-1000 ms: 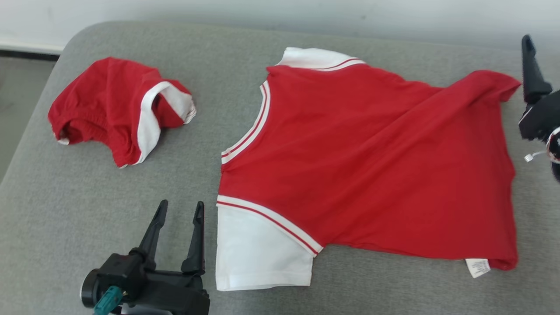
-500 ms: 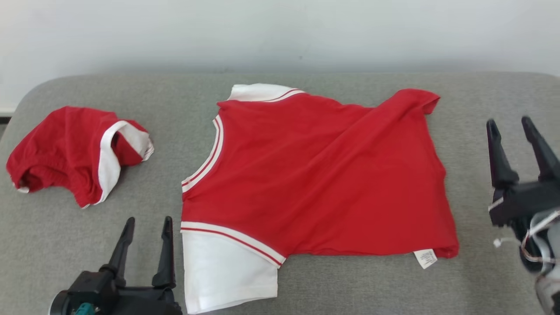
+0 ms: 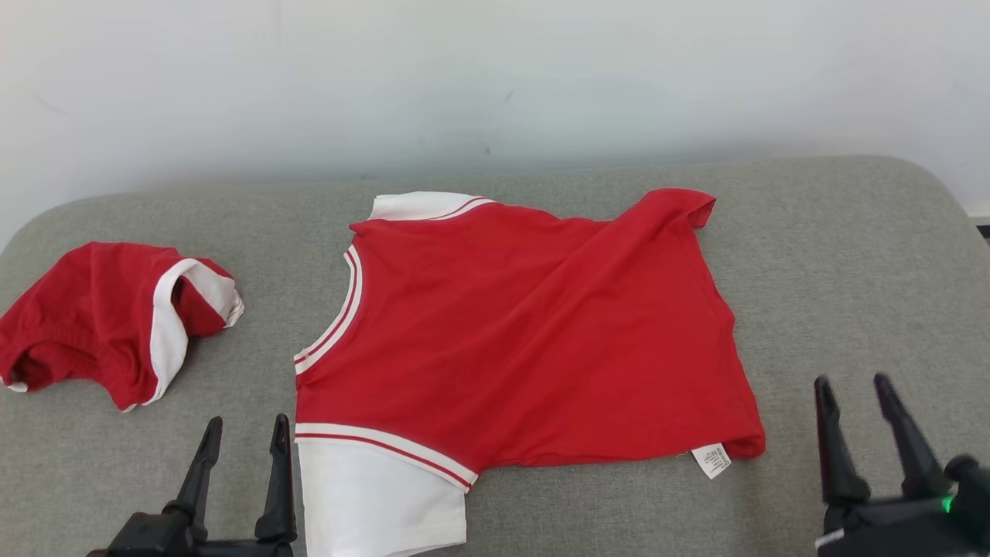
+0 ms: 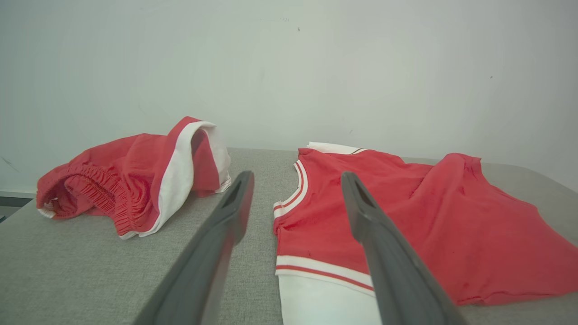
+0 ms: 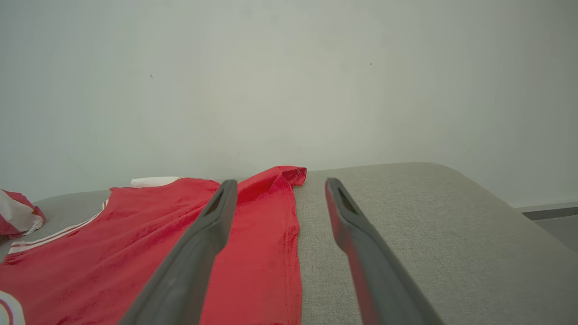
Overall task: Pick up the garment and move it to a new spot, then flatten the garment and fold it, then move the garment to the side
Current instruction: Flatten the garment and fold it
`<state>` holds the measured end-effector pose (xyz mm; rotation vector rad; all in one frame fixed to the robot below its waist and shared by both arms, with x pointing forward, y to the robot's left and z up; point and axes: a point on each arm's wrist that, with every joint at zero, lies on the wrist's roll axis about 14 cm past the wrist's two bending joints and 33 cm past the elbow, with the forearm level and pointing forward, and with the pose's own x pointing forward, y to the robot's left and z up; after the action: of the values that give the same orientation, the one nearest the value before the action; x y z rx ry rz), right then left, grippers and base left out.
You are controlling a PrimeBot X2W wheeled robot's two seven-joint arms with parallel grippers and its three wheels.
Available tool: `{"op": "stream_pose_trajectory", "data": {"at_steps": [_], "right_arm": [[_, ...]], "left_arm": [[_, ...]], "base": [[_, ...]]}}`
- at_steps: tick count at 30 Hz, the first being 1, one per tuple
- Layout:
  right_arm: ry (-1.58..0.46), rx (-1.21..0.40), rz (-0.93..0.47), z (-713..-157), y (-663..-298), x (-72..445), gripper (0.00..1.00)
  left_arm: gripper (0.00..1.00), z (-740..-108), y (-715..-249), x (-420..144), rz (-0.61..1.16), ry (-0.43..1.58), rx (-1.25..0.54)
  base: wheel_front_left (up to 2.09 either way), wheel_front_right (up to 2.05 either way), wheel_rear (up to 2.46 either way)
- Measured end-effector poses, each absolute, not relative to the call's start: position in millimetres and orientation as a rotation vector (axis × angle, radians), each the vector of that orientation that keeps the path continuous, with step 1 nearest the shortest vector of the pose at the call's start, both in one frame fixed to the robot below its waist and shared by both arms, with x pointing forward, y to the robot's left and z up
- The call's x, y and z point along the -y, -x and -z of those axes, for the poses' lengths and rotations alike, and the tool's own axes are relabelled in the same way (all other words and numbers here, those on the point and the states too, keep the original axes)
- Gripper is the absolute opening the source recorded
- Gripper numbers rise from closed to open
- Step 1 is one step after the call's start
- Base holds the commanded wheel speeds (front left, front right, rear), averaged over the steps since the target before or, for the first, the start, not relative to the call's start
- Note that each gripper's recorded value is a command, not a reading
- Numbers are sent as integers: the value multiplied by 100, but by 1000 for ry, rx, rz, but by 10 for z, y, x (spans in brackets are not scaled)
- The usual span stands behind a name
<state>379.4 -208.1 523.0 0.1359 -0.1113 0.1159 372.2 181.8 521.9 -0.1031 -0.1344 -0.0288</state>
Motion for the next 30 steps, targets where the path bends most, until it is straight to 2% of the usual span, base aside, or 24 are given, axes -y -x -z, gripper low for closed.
{"op": "stream_pose_trajectory", "data": {"at_steps": [13, 30], "right_arm": [[-154, 92, -96, -5154, -3490, 1981, 100], [-160, 31, -121, -4964, -3522, 1838, 100]], "left_arm": [[100, -5170, -3664, -1812, 35, 94, 119], [100, -5102, -3603, -1890, 8, 87, 99]], "base": [[0, 0, 0], [0, 0, 0]]}}
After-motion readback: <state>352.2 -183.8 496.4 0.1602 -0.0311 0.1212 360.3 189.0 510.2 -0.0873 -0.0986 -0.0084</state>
